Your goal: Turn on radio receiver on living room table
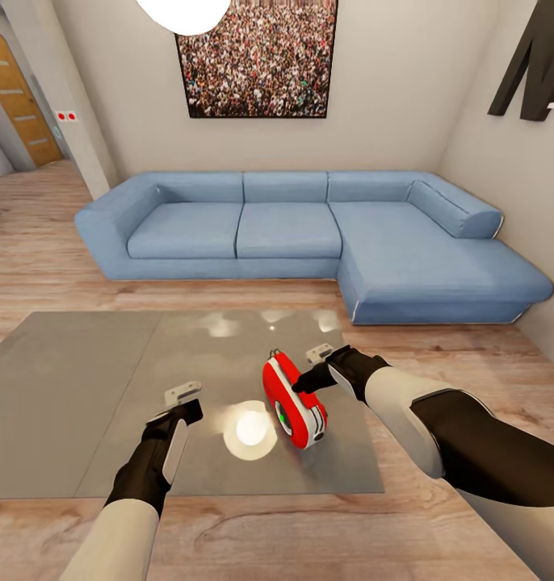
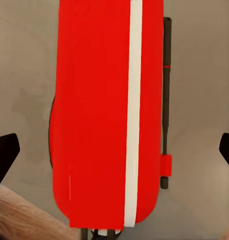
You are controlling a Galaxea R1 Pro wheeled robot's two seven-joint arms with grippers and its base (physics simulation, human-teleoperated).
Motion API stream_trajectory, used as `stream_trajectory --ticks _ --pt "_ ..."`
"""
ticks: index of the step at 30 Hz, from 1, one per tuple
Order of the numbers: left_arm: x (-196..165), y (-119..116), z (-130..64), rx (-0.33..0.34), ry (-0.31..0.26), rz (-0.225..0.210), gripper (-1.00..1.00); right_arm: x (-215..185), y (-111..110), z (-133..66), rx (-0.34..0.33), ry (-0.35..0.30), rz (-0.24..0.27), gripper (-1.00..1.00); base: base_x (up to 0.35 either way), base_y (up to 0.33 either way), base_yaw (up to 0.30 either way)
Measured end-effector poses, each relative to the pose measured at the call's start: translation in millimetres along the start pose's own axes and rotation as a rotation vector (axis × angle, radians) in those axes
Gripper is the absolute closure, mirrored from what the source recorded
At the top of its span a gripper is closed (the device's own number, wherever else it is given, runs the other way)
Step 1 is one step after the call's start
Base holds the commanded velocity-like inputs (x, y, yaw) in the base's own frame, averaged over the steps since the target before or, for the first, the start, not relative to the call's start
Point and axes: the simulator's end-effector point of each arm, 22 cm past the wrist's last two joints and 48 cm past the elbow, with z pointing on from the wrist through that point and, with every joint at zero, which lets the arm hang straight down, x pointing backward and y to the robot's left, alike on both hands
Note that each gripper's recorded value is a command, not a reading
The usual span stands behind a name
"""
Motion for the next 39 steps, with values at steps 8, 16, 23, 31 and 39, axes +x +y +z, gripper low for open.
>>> stream_trajectory --ticks 8,16,23,31,39 --pt "-7.6 -1.5 -10.0 0.000 0.000 0.002 1.00 -5.3 -0.2 -11.1 0.006 0.000 0.001 -1.00 0.000 0.000 0.000" --pt "-14.4 -2.6 -19.7 0.000 0.000 0.005 1.00 -10.3 0.8 -21.9 0.007 0.000 0.002 -1.00 0.000 0.000 0.000" --pt "-21.4 0.0 -27.4 -0.004 -0.001 0.006 1.00 -14.3 2.0 -31.1 0.007 0.001 0.002 -1.00 0.000 0.000 0.000" --pt "-27.8 -0.4 -36.7 -0.005 -0.002 0.006 1.00 -18.7 2.9 -41.3 0.009 0.000 0.002 -1.00 0.000 0.000 0.000" --pt "-33.8 -0.6 -45.8 -0.005 -0.002 0.006 1.00 -22.8 4.1 -51.2 0.010 0.000 0.001 -1.00 -0.065 0.000 0.000"
